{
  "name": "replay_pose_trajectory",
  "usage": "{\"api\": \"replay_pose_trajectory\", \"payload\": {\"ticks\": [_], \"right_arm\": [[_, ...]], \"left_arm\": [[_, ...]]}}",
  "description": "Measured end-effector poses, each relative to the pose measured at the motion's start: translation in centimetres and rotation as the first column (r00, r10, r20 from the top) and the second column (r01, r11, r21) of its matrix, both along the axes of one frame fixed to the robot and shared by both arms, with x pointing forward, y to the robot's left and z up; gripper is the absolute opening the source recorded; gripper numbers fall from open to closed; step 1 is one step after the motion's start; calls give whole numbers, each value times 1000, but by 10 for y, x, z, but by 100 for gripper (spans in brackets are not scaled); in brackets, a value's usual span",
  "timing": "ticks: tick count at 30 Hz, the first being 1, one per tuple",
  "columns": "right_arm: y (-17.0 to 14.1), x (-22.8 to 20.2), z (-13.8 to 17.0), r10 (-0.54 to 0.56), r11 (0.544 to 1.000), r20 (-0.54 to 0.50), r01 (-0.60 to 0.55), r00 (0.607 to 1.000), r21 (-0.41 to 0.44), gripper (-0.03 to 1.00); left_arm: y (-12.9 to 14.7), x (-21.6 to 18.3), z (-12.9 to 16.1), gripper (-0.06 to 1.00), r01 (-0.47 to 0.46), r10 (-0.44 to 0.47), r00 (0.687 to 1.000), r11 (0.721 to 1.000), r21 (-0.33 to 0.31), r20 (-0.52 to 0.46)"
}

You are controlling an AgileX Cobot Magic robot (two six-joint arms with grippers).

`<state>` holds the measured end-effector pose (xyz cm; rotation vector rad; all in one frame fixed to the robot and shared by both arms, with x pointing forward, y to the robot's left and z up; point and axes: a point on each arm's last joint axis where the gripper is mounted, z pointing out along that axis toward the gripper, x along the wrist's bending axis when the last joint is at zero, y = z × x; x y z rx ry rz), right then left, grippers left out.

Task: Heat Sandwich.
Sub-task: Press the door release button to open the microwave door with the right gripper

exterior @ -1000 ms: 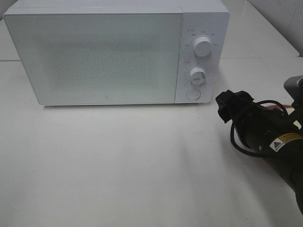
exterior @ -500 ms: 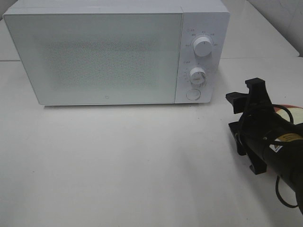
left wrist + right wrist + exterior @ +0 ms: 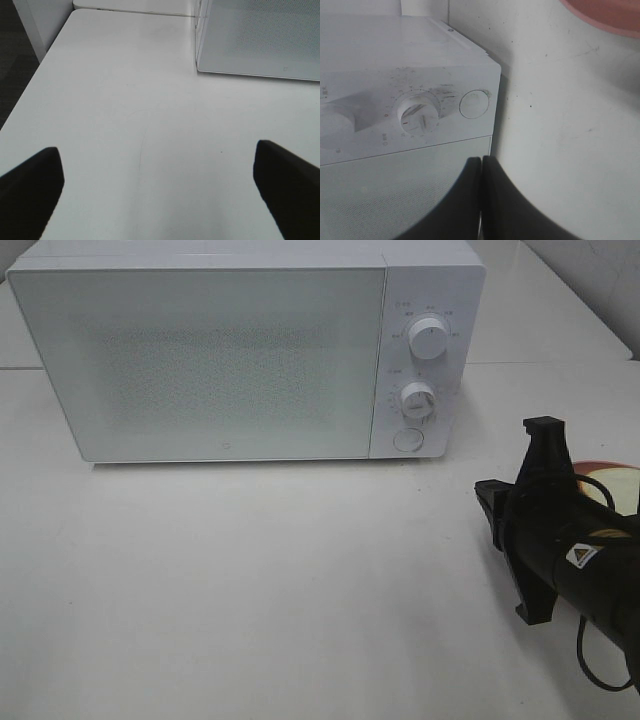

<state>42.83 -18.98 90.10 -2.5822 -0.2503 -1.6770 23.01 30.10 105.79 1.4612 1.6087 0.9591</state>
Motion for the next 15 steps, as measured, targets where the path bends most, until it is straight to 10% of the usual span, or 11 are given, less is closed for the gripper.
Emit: {"api": "replay_pose_trajectory", "payload": {"ticks": [15], "right_arm": [[6,-1,1,68,998,9,-68,998,-3,1]], "left_arm": [[0,0,0,98,0,0,1000,1000,0,0]]}}
